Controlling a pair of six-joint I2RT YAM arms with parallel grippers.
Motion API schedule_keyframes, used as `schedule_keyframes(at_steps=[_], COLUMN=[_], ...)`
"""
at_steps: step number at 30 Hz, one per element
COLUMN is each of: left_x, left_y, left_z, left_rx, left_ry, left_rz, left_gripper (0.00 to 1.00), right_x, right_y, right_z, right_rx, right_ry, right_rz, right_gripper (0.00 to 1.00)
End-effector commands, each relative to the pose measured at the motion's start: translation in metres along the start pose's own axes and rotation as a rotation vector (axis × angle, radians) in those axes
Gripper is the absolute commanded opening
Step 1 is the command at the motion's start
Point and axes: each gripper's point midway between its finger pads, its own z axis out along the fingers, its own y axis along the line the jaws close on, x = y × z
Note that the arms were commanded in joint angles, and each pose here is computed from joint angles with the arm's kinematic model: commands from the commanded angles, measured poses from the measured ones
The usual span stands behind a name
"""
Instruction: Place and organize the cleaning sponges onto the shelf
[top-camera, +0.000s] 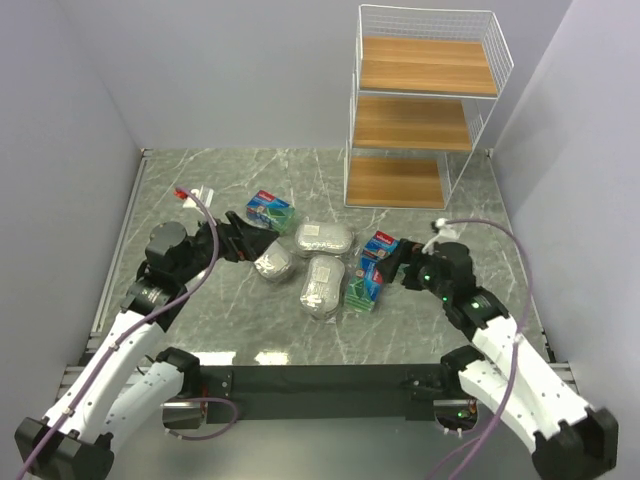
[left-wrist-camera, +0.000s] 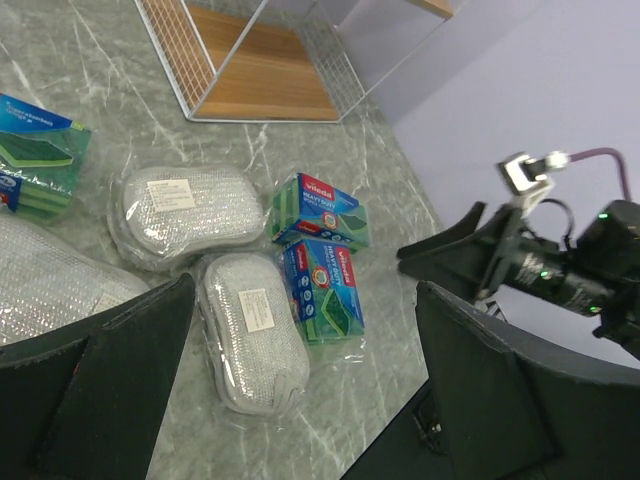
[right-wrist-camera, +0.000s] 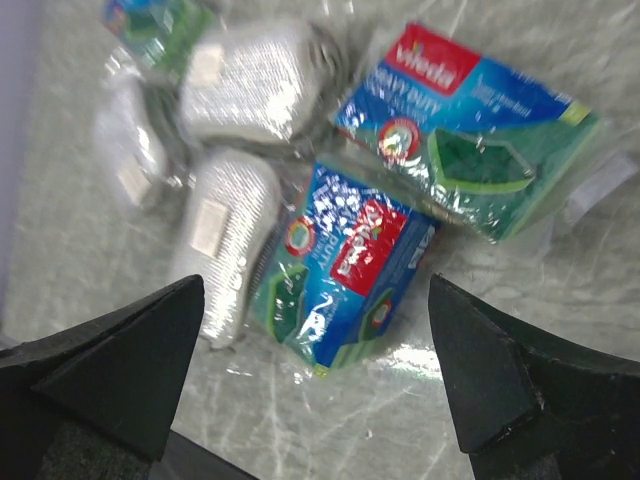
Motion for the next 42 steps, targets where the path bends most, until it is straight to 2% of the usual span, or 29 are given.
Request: schedule_keyframes(at_steps=[1, 3, 5, 12, 17, 25, 34, 42], left_x=[-0.007, -0.008, -0.008, -0.007, -0.006, -0.003, -0.003, -0.004], left_y=[-0.01, -0.01, -0.008, -0.006, -0.005, -0.008, -0.006, -0.006], left_z=[-0.001, 0.0, 0.001, -0.002, -0.003, -0.001, -0.003, -0.002], left_rx=[0.054, 0.054, 0.041, 0.028, 0.029, 0.046, 0.039, 0.036], left_ry=[-0.037, -0.034, -0.032, -0.037, -0.044, -0.022, -0.031, -0.028], left_rz=[0.04, 0.044, 0.045, 0.034, 0.03, 0.019, 0.026, 0.03], left_gripper=[0.99, 1.0, 0.99, 0.99, 0.99, 0.99, 0.99, 0.99], right_x=[0.008, 0.02, 0.016, 0.026, 0.055, 0.062, 0.058, 0.09], right_y=[0.011, 0.016, 0.016, 0.018, 0.017, 0.0, -0.001, -0.005], right_z=[0.016, 0.023, 0.029, 0.045, 0.052, 0.052, 0.044, 0.052], right_rx=[0.001, 0.024, 0.068, 0.212, 0.339, 0.568, 0.587, 0.567], right_ry=[0.032, 0.079, 0.053, 0.096, 0.159, 0.109, 0.098, 0.201], right_rz=[-0.072, -0.096, -0.101, -0.083, -0.043, 0.012, -0.017, -0.08], right_gripper=[1.0, 1.0, 1.0, 1.0, 1.0, 0.99, 0.98, 0.98])
